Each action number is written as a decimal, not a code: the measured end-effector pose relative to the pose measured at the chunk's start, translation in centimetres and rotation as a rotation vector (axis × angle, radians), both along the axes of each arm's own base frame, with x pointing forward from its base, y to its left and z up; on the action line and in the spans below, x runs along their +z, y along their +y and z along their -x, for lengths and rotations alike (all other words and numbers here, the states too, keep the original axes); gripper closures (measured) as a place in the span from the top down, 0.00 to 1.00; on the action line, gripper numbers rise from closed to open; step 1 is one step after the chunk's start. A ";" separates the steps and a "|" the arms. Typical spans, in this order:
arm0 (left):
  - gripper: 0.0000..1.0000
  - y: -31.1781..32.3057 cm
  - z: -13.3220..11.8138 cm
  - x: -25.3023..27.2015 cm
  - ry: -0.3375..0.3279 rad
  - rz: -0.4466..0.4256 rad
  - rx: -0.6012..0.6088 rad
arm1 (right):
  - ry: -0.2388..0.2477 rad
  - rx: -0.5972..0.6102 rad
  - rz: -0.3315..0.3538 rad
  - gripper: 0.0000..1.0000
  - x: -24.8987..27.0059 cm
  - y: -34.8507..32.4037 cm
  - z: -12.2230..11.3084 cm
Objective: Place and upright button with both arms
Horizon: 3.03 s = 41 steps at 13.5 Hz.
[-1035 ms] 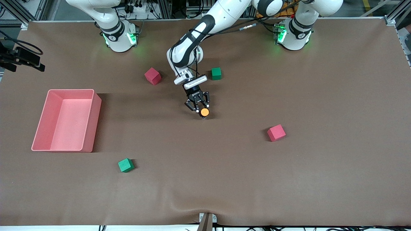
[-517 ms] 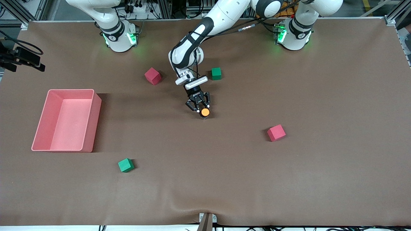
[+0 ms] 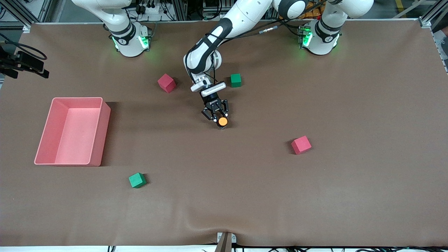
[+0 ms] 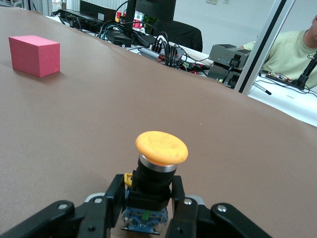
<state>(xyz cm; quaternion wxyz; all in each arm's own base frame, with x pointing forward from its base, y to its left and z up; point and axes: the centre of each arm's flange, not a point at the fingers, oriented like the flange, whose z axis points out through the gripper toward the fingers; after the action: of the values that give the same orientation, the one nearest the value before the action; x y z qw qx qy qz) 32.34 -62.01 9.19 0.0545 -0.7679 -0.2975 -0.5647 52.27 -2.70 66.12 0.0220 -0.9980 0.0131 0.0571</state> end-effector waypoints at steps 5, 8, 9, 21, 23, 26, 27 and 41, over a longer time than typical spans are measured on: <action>0.63 0.0 0.1 0.0 0.000 0.001 -0.001 | -0.025 -0.010 0.002 1.00 0.5 -0.4 -0.1; 0.77 0.0 0.1 0.0 0.000 0.001 -0.001 | -0.039 -0.009 0.003 1.00 0.8 -0.4 -0.3; 0.85 -0.1 0.1 0.0 0.000 0.002 -0.001 | -0.039 -0.010 0.003 1.00 0.8 -0.4 -0.3; 1.00 -3.3 5.8 1.3 0.077 -0.011 -0.085 | -0.086 -0.007 0.006 1.00 1.8 -0.2 -0.5; 1.00 -3.6 6.3 2.7 0.135 -0.045 -0.075 | -0.111 -0.007 0.007 1.00 2.4 -0.2 -0.7; 1.00 -4.1 6.3 6.5 0.226 -0.087 -0.061 | -0.117 -0.008 0.008 1.00 2.5 -0.2 -0.7; 1.00 -4.3 6.0 8.2 0.261 -0.091 -0.057 | -0.117 -0.010 0.008 1.00 2.5 -0.3 -0.7; 1.00 7.2 -14.7 30.6 0.674 -0.073 -0.071 | -0.137 0.028 0.023 1.00 2.5 1.7 -1.1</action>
<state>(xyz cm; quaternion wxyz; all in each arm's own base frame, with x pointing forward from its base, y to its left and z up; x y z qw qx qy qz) 47.02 -54.77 39.77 0.1575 -0.9188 -0.2153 -0.2909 53.40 -1.05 68.61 0.0107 -0.9999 -0.0018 -0.0111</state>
